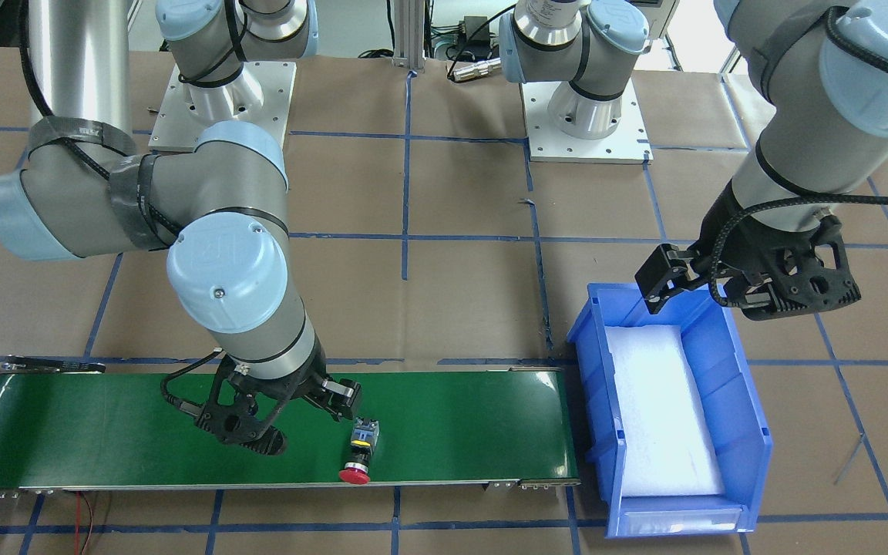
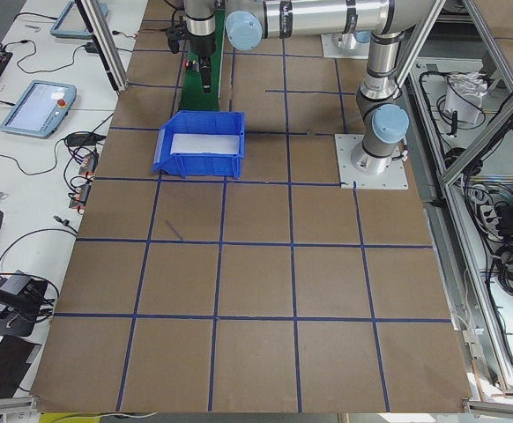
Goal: Transport two buttons from left to right
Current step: 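Lower the right gripper onto the red button on the conveyor and grasp it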
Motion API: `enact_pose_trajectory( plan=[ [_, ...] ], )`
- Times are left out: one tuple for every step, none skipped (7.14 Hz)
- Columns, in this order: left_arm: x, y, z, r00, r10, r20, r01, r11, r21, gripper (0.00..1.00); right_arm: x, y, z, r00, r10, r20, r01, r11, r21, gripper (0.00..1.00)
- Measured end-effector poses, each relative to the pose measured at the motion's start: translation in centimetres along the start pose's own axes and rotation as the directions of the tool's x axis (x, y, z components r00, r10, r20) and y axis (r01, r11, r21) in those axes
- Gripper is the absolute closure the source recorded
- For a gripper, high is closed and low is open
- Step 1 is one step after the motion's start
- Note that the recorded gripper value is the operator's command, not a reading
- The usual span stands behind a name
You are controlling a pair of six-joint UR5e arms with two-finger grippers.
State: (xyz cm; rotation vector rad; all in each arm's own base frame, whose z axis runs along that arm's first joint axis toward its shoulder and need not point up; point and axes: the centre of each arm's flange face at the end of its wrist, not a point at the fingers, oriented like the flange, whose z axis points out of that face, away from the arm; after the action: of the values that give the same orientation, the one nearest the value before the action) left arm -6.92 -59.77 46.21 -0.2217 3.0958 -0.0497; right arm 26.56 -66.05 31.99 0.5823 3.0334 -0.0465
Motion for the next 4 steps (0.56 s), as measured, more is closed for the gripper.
enact_pose_trajectory(
  plan=[
    [-0.1, 0.0, 0.0, 1.0, -0.001, 0.001, 0.001, 1.0, -0.001, 0.0, -0.5, 0.4, 1.0, 1.0, 0.0, 0.002, 0.0, 1.0, 0.009, 0.23],
    [-0.1, 0.0, 0.0, 1.0, -0.001, 0.003, 0.001, 1.0, -0.001, 0.0, -0.7, 0.5, 1.6, 1.0, -0.002, 0.002, 0.002, 1.0, 0.014, 0.22],
    [-0.1, 0.0, 0.0, 1.0, -0.001, 0.004, 0.001, 1.0, -0.002, 0.0, -0.9, 0.5, 1.9, 1.0, -0.002, 0.006, 0.001, 1.0, 0.02, 0.22],
    [-0.1, 0.0, 0.0, 1.0, -0.001, 0.004, 0.001, 1.0, -0.002, 0.0, -1.1, 0.3, 2.1, 1.0, -0.002, 0.012, 0.002, 1.0, 0.028, 0.22]
  ],
)
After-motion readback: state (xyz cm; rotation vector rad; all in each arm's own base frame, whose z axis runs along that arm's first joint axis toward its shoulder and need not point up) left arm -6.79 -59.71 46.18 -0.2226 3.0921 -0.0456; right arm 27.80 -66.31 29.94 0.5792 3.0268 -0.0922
